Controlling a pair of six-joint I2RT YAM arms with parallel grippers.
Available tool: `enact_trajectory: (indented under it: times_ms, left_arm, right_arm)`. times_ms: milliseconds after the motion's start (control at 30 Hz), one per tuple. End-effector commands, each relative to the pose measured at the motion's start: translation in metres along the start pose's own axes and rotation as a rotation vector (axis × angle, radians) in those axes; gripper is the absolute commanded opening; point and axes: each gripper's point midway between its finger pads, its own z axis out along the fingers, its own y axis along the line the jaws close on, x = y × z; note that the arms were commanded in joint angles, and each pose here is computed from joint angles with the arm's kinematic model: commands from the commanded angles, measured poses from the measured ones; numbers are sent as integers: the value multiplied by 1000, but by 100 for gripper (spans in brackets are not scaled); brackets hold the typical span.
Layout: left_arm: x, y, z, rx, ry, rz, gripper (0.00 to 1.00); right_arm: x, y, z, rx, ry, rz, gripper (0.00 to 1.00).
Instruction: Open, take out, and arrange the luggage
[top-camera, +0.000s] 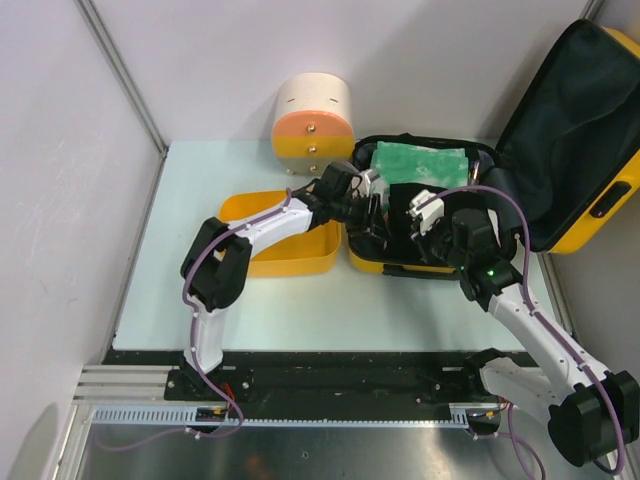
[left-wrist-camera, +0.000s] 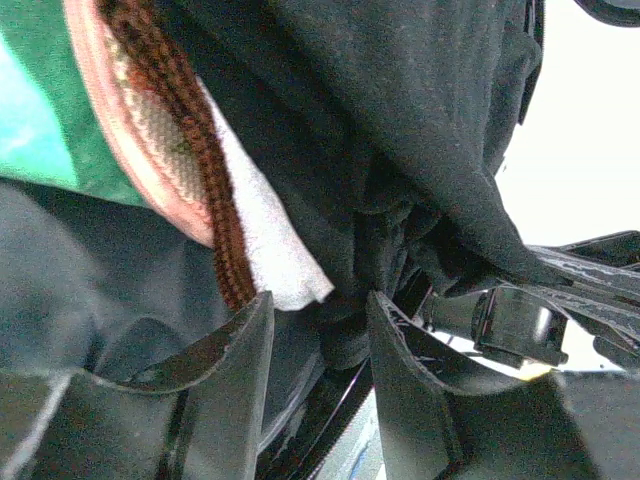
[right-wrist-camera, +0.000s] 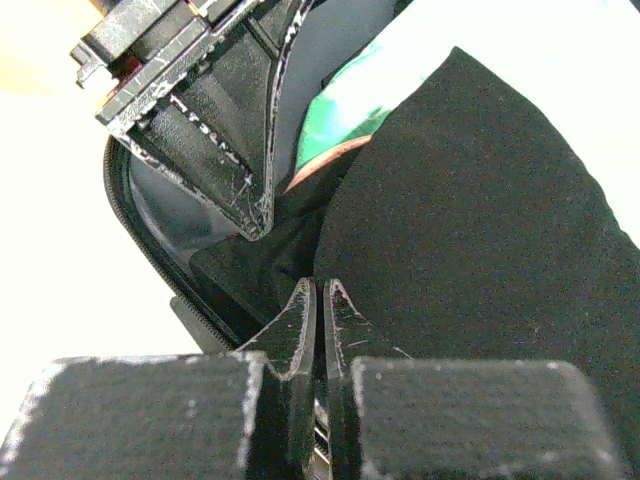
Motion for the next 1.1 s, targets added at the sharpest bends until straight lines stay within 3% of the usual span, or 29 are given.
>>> enact_trajectory:
  times_ms: [0,100,200,300,367,400,500,700,767,867,900,967,1000,1067]
  left_arm:
    - [-3,-33,-5,73,3,52,47]
    - [-1,-36,-1,82,12,57,46]
    - [-5,-42,-2,88,2,64,18]
    - [-14,-55,-8,109,-22,90,1]
    - [-21,-64,-13,126,-37,109,0]
    - [-22,-66,-13,129,-39,109,0]
    - [-28,-76,-13,155,-45,110,0]
    - [-37,-93,-12,200,-49,107,0]
    - [-37,-98,-12,210,-49,104,0]
    - [-36,-101,-12,219,-45,99,0]
    - [-37,-102,-15,218,-48,98,0]
    - [-37,-99,-18,214,-53,88,0]
    - [-38,-96,-19,207,-56,77,1]
    - [-46,-87,-28,186,-86,56,16]
  right_arm:
    - [-15,0,-5,-14,-43,2,0]
    - [-15,0,-5,-21,-43,3,0]
    - [-14,0,-6,-30,-40,7,0]
    - [-11,3,-8,-56,-35,18,11]
    - [-11,8,-8,-85,-35,25,36]
    - [-10,8,-9,-93,-34,31,56]
    - [-11,18,-9,-154,-43,45,78]
    - [-5,14,4,-128,-19,46,87]
    - [-4,12,12,-111,-13,29,84]
    - [-3,-2,18,-33,-6,4,64]
    - [-4,-8,18,1,-2,-3,47]
    - [-4,-18,16,44,1,-19,27]
    - [-5,-21,12,57,-2,-24,11]
    - [-6,-24,6,58,-8,-29,0]
